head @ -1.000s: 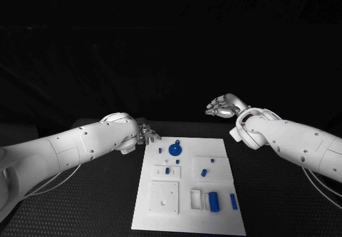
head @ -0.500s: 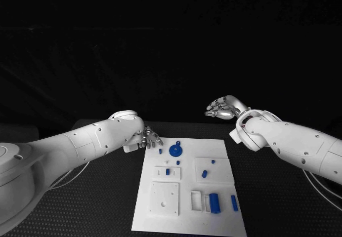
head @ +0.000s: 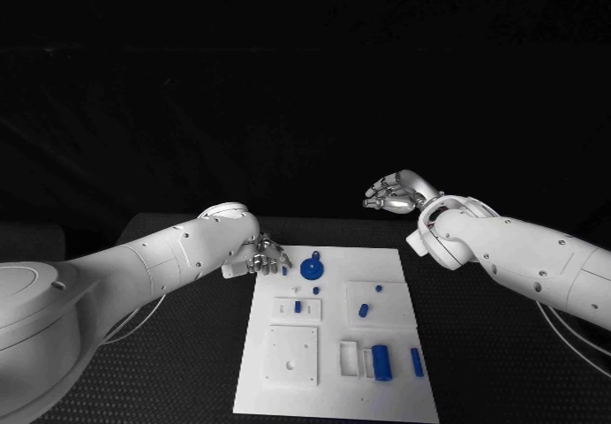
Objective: Assemble the parts on the task board
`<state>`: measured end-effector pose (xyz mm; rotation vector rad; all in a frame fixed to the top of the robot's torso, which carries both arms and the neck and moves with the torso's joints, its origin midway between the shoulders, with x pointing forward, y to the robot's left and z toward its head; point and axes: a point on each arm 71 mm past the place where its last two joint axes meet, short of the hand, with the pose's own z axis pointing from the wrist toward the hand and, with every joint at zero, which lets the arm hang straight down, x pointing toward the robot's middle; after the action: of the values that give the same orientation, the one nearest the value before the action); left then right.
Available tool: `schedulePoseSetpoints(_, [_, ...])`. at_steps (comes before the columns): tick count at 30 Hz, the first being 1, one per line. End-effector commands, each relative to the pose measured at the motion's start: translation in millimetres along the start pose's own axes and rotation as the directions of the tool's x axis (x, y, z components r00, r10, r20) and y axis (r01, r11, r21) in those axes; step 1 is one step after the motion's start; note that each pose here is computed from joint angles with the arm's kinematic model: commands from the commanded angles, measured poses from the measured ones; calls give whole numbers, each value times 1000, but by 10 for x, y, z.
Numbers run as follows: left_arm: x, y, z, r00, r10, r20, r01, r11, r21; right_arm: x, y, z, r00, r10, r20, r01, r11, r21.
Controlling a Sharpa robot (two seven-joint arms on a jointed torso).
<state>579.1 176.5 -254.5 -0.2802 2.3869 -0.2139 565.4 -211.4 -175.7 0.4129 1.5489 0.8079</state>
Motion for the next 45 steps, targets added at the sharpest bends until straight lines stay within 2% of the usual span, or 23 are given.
schedulePoseSetpoints(1, [43,-1,19,999,-11,-41,12,1000,10,16,15,-1,1000,2,-11,-2,1000,-7])
schedulePoseSetpoints(9, [26,22,34,998,-42,-35,43,999,10,18,18,0,1000,2,-11,-2,1000,-8])
schedulePoseSetpoints(28, [12,-14,47,996,-83,-30,84,996,29,27,26,4,1000,2,-12,-3,1000,-9])
schedulePoseSetpoints(35, [25,-50,59,996,-77,-41,78,997,27,33,31,6,1000,3,-15,-3,1000,-9])
schedulePoseSetpoints(45, [33,-31,76,995,-85,-45,87,996,27,37,31,13,1000,2,-14,-2,1000,-8])
